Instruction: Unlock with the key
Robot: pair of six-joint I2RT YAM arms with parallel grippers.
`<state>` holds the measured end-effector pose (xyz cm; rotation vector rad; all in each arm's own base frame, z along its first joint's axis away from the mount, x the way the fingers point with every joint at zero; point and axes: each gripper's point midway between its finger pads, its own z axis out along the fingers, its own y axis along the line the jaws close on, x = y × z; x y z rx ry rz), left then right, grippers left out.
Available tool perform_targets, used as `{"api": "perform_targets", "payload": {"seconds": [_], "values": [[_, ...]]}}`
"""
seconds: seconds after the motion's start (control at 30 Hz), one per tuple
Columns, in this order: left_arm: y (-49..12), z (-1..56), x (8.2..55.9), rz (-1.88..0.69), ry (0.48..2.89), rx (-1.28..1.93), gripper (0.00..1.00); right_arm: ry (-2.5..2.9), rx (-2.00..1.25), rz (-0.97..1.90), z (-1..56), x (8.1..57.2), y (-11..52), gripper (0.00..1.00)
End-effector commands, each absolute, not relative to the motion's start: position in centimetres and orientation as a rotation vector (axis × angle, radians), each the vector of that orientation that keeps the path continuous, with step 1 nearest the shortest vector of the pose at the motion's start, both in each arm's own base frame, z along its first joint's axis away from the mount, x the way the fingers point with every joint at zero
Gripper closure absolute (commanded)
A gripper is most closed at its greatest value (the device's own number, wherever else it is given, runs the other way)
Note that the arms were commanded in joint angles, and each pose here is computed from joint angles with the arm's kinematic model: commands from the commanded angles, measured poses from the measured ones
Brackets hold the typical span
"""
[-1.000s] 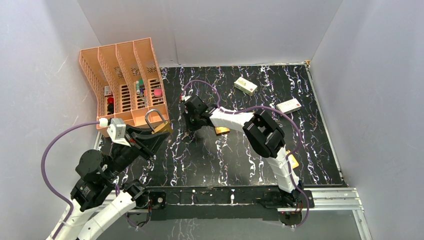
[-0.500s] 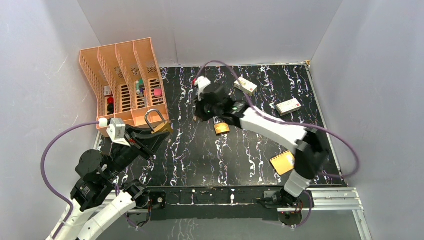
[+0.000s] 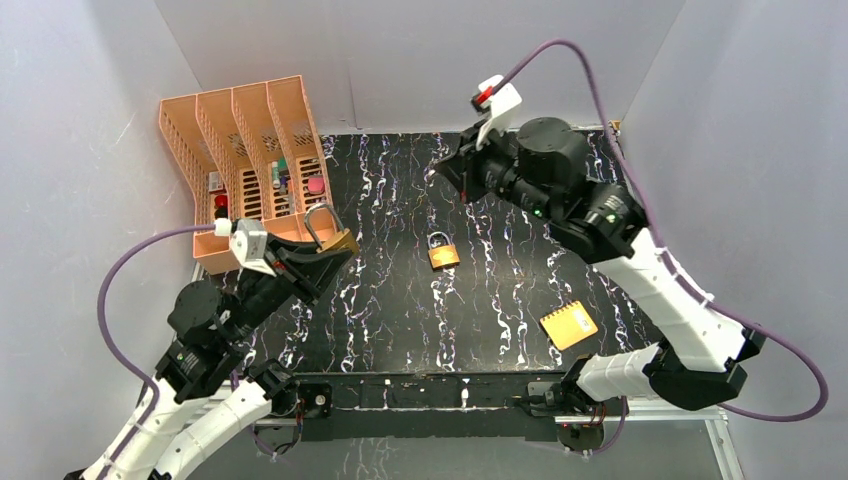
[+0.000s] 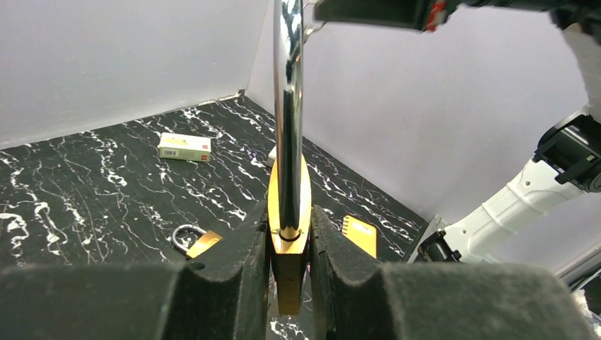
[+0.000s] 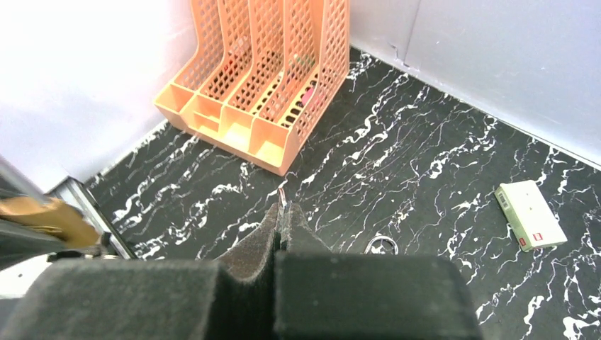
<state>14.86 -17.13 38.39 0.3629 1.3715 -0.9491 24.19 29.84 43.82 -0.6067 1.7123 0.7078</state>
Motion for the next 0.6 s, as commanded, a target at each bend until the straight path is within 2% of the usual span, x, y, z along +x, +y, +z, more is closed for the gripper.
{"api": "perform_targets", "payload": {"seconds": [0.0,0.23,0.57], "values": [[-17.8,43.1,14.6,-1.02,1.214,0.356,1.0,1.709,-0.502,0.731,47.7,22.6,26.9,1.0],[-19.8,42.5,15.8,-1.078,1.242,0.355,1.0,1.741,-0.273,0.72,50.4,22.3,23.5,1.0],[-21.2,42.3,17.0,-1.108,1.274,0.349,1.0,1.766,0.078,0.434,48.9,26.2,18.9,1.0]]}}
